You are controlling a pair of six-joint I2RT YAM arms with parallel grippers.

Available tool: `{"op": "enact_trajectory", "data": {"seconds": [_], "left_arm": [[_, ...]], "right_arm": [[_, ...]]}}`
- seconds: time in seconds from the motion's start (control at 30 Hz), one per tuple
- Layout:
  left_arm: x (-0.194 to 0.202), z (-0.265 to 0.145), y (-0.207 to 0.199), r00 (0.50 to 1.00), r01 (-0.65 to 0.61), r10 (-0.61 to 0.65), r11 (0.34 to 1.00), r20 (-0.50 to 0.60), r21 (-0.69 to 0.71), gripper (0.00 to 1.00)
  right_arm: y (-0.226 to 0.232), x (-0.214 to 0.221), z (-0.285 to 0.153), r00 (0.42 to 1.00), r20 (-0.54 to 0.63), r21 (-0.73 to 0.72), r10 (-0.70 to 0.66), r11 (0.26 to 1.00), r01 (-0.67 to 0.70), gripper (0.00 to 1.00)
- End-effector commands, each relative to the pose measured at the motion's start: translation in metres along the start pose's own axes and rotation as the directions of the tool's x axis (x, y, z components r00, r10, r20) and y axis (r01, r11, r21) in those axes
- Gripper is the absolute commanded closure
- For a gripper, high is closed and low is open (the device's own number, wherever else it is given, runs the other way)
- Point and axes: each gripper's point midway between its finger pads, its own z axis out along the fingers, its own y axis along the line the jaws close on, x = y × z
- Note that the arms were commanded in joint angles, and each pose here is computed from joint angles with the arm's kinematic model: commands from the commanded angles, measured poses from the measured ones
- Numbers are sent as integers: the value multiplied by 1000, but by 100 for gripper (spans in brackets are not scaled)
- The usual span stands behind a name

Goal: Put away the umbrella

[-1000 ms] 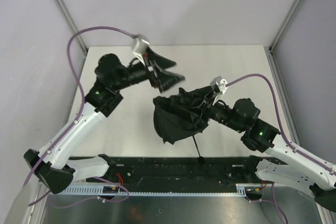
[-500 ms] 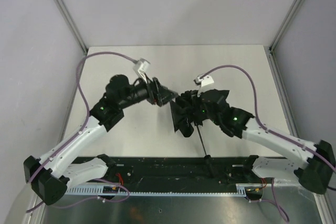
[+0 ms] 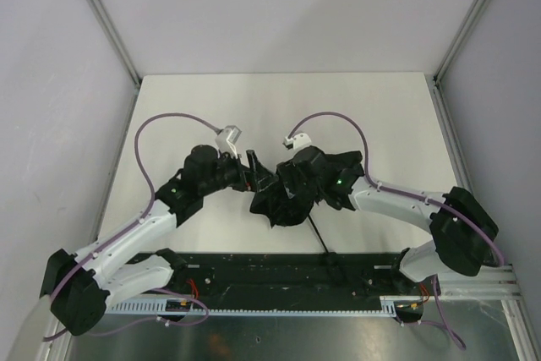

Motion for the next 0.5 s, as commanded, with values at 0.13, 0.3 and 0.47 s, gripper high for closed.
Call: {"op": "enact_trajectory", "data": {"seconds": [0.13, 0.3, 0.47], "left_arm": [[1, -5, 1, 998, -14, 12, 999, 60, 32, 24], [25, 2, 7, 1000, -24, 25, 999, -14, 33, 16], [43, 12, 20, 996, -5, 5, 1000, -84, 4, 36]], "right_arm": [[30, -15, -19, 996, -29, -189, 85, 978, -89, 9], [26, -24, -37, 992, -26, -225, 126, 966, -129, 1], [8, -34, -50, 984, -7, -221, 175, 960, -173, 1]]}}
